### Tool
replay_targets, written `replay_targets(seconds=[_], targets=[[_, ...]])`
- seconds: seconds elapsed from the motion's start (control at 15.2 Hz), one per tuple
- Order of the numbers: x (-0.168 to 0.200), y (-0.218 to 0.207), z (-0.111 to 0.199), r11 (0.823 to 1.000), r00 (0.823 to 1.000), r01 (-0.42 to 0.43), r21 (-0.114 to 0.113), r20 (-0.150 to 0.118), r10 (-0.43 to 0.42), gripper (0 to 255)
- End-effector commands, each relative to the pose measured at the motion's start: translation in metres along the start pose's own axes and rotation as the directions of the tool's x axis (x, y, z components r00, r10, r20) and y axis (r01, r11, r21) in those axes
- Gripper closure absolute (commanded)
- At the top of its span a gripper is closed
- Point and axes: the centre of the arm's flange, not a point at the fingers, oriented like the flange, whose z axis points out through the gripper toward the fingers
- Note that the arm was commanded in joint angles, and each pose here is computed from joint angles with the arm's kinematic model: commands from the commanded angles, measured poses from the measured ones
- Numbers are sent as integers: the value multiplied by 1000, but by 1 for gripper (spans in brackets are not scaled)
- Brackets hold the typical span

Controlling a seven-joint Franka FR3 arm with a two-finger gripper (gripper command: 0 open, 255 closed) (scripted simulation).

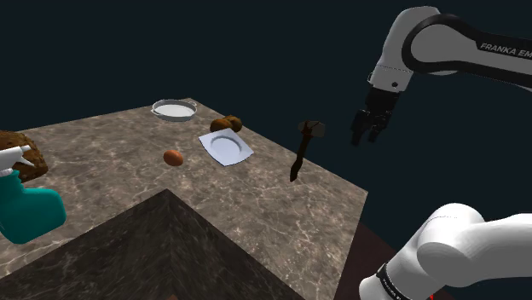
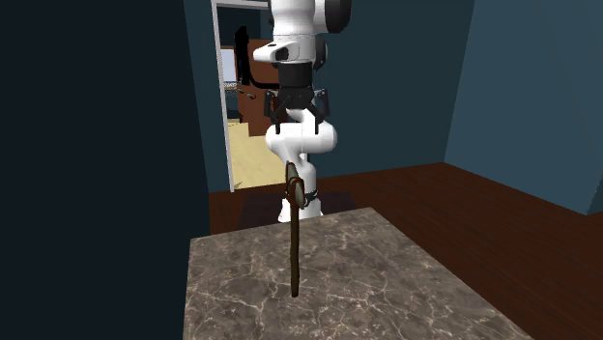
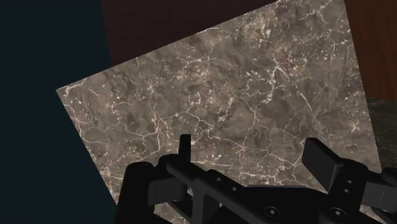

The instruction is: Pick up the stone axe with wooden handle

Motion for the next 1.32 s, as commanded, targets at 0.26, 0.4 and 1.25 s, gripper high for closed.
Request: replay_targets(seconds=[0.26,0.4,1.25], targets=[[56,-4,0,999,999,49,-16,20,-49,0],[84,-7,1,997,997,74,-24,31,-73,0],[233,-34,19,976,975,208,-62,90,-202,0]])
